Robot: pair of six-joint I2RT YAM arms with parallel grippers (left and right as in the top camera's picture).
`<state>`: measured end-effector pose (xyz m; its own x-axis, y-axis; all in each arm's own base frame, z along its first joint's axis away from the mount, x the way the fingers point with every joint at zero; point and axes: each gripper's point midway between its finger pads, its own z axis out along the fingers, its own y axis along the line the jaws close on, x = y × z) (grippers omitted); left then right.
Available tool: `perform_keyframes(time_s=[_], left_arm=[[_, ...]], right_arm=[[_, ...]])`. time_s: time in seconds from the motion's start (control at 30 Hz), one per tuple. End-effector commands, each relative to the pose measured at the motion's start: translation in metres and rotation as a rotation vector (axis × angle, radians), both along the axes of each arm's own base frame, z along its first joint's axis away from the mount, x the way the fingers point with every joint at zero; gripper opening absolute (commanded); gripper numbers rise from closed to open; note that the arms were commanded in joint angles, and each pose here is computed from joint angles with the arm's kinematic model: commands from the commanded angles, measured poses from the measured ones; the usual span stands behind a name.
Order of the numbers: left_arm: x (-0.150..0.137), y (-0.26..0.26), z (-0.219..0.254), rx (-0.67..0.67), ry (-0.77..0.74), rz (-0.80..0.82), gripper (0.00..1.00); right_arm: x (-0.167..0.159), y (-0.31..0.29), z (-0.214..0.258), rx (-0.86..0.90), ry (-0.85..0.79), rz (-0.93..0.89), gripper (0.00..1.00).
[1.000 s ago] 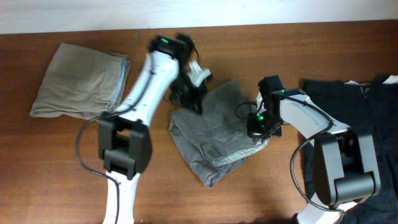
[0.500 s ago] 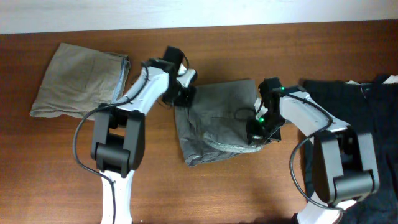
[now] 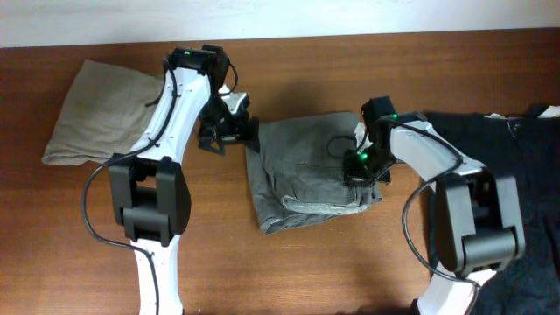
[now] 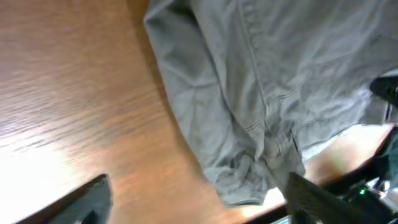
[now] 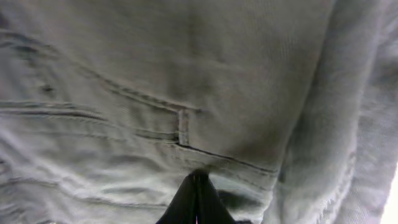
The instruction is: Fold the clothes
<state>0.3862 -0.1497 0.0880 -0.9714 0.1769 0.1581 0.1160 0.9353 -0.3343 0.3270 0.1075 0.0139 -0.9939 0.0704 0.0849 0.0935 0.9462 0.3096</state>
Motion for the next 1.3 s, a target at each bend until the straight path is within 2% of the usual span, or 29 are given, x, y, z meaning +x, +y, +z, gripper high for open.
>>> perform_keyframes(time_s=[0.0, 0.03, 0.13, 0.33, 0.53, 0.6, 0.63, 0.67, 0.73, 0.83, 0.87, 0.9, 1.07, 1.27], left_arm=[[-0.023, -0.01, -0.034, -0.032, 0.127, 0.087, 0.92], [-0.029, -0.013, -0.047, -0.051, 0.155, 0.119, 0.99], [-0.033, -0.023, -0.073, -0.102, 0.179, 0.195, 0.99], [-0.044, -0.05, -0.096, -0.212, 0.213, 0.256, 0.99], [-0.07, -0.077, -0.116, -0.281, 0.303, 0.331, 0.98], [-0.073, -0.083, -0.126, -0.287, 0.291, 0.34, 0.89], [-0.071, -0.085, -0.129, -0.295, 0.277, 0.343, 0.77], [-0.067, -0.087, -0.129, -0.304, 0.262, 0.345, 0.72], [-0.057, -0.09, -0.13, -0.323, 0.227, 0.356, 0.44], [-0.055, -0.091, -0.13, -0.328, 0.217, 0.353, 0.23], [-0.055, -0.09, -0.13, -0.328, 0.216, 0.354, 0.09], [-0.054, -0.09, -0.13, -0.326, 0.211, 0.352, 0.01], [-0.038, -0.076, -0.11, -0.371, 0.119, 0.313, 0.01], [0.029, -0.027, -0.012, -0.499, -0.19, 0.362, 0.01]], right_arm=[[0.0, -0.003, -0.005, -0.018, 0.009, 0.003, 0.04], [0.0, -0.003, -0.005, -0.018, 0.009, 0.004, 0.04], [0.0, -0.002, -0.005, -0.017, 0.01, 0.004, 0.04], [-0.002, -0.003, -0.005, -0.019, 0.016, 0.004, 0.04], [-0.002, -0.003, -0.005, -0.018, 0.016, 0.004, 0.04], [-0.002, -0.003, -0.005, -0.018, 0.016, 0.004, 0.04], [-0.002, -0.003, -0.005, -0.018, 0.016, 0.004, 0.04], [-0.002, -0.003, -0.005, -0.018, 0.016, 0.004, 0.04], [-0.002, -0.003, -0.005, -0.018, 0.017, 0.004, 0.04], [-0.002, -0.003, -0.005, -0.019, 0.018, 0.004, 0.04], [-0.002, -0.003, -0.005, -0.019, 0.018, 0.004, 0.04], [-0.003, -0.003, -0.005, -0.019, 0.021, 0.004, 0.04], [-0.012, -0.007, 0.011, -0.025, 0.063, 0.006, 0.04], [0.013, -0.009, 0.089, -0.004, -0.067, 0.031, 0.04]])
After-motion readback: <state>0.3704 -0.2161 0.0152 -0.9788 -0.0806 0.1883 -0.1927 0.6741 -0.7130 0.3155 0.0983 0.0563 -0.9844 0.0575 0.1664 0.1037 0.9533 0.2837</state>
